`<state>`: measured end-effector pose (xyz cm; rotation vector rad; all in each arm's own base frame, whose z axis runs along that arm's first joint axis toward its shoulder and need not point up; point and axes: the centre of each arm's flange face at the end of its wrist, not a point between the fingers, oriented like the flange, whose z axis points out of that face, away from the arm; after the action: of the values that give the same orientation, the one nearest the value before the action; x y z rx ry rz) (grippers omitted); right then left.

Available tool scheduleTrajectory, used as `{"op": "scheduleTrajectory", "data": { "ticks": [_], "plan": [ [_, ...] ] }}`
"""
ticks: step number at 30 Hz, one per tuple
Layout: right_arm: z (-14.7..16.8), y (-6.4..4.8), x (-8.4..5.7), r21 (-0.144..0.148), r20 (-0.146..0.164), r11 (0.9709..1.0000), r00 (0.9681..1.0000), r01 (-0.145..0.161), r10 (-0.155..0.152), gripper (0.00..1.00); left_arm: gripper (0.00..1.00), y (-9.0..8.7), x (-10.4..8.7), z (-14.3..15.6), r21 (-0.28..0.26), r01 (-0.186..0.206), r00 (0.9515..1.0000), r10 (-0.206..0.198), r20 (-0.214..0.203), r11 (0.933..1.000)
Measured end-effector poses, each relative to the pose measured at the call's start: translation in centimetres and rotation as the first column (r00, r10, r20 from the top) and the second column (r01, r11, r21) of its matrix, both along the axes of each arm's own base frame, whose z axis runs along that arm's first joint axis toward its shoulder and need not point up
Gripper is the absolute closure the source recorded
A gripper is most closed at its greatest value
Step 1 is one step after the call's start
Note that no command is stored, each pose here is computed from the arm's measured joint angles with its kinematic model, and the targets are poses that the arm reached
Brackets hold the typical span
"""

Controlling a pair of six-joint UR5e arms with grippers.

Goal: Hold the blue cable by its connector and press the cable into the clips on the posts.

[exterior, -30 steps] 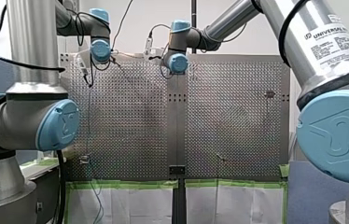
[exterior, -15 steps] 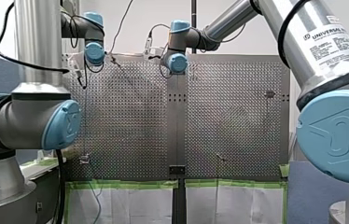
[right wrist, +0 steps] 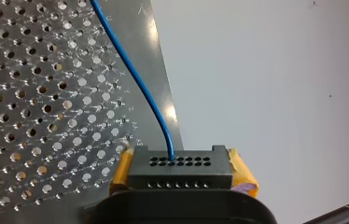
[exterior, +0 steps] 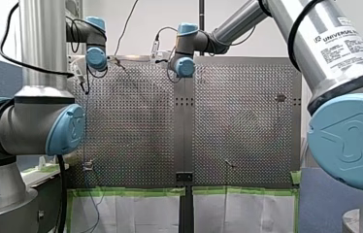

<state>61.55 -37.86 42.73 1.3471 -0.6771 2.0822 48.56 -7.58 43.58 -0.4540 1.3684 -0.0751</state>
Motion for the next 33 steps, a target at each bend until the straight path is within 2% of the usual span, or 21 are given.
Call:
{"op": "scheduleTrajectory", "data": {
  "ticks": [6, 20, 28, 33],
  "plan": [
    [0.0, -0.4, -0.2, 0.0, 0.001, 1.0, 1.0, 0.007, -0.007, 1.0, 1.0, 0.0, 1.1, -1.2, 0.013, 0.023, 0.9996, -0.023, -0.019, 0.9996],
    [-0.3, -1.7, -0.8, 0.0, 0.002, 0.9996, 0.9996, 0.028, -0.028, 1.0, 1.0, 1.0, 2.5, 0.9, -0.006, 0.047, 0.9978, -0.047, 0.048, 0.9989],
    [-1.5, -2.9, 0.2, 0.003, -0.004, 0.9996, 0.9996, 0.029, -0.029, 1.0, 1.0, 1.4, 4.3, 1.5, -0.017, 0.054, 0.9972, -0.053, 0.053, 0.9984],
    [-1.8, -3.9, 0.7, 0.0, -0.001, 0.9994, 0.9994, 0.034, -0.034, 1.0, 1.0, 2.1, 5.1, 2.0, -0.037, 0.05, 0.996, -0.047, 0.075, 0.9981]
  ]
}}
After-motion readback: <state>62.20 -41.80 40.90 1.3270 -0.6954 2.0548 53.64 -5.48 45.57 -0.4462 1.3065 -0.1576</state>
